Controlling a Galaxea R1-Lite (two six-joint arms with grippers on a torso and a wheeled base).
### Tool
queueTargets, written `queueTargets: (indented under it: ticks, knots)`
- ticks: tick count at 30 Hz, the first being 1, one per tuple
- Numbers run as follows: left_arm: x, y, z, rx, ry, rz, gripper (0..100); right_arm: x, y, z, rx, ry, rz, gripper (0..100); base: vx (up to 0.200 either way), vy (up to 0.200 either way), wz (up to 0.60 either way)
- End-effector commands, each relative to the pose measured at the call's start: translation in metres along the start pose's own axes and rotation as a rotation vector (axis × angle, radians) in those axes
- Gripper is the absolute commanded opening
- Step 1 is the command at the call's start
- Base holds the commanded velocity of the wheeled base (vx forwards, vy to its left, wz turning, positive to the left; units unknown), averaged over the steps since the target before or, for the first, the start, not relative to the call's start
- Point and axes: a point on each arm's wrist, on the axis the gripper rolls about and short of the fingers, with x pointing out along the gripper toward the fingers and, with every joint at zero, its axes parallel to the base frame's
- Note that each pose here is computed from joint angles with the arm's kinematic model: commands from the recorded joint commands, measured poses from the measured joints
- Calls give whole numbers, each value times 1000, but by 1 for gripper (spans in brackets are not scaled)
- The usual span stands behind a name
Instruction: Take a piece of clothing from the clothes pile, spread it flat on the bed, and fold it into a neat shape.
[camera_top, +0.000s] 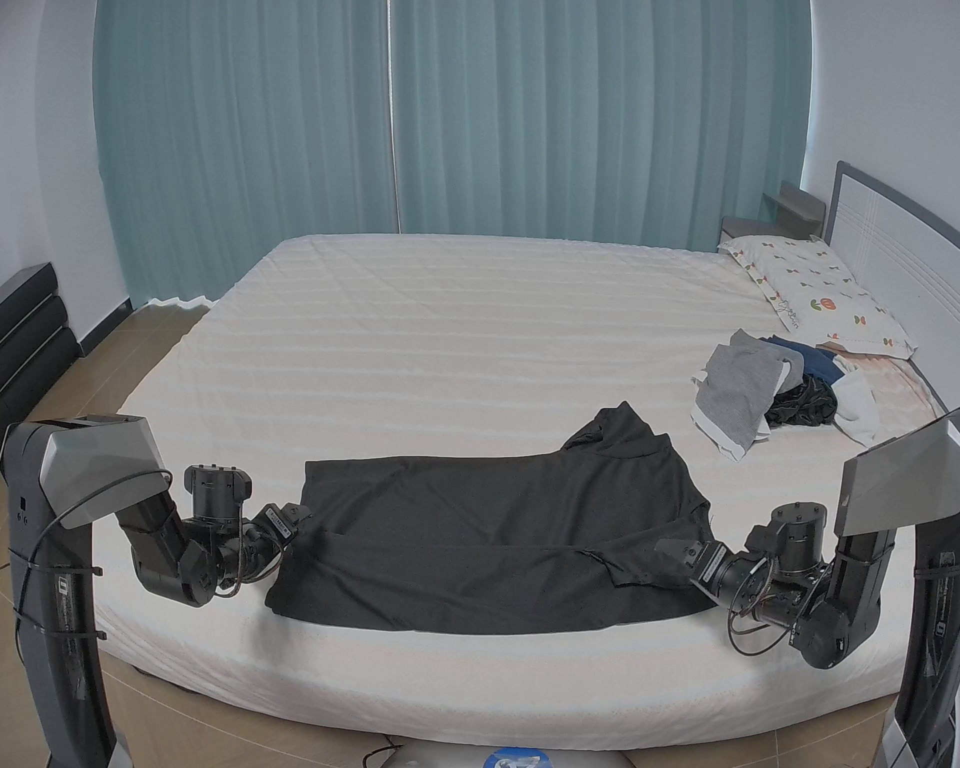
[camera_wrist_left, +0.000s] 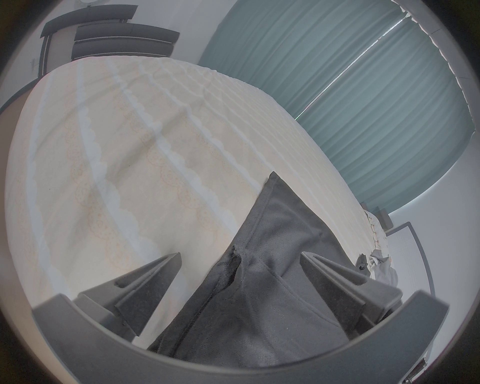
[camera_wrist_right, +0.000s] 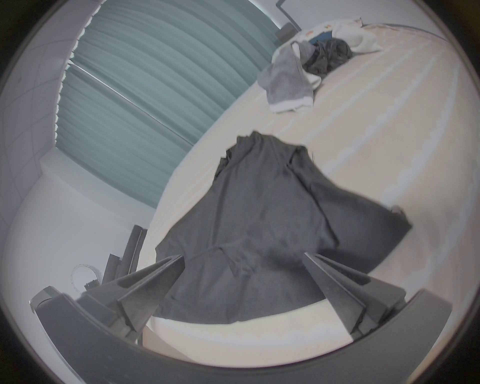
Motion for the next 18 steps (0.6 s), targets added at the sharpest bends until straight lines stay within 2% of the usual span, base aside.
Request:
queueTargets:
  ticks: [1, 3, 5, 8, 13, 18]
  knots:
    - [1, 0, 0, -4, -3, -1, 100, 0, 8, -9, 4, 31, -6, 100, 0, 0, 0]
    - [1, 0, 0, -4, -2, -2, 100, -1, 2, -14, 40, 63, -46, 100, 0, 0, 0]
    - [1, 0, 0, -6, -2, -2, 100, -6, -10, -25, 140, 89, -103, 100, 0, 0, 0]
    - [1, 0, 1, -6, -3, -3, 100, -12, -12, -24, 174, 55, -78, 100, 0, 0, 0]
    - [0, -2, 0, -4, 0, -5, 100, 1, -3, -15, 162, 6, -11, 100, 0, 0, 0]
    - [1, -2, -1, -3, 1, -6, 100, 9, -1, -27, 147, 45, -11, 100, 0, 0, 0]
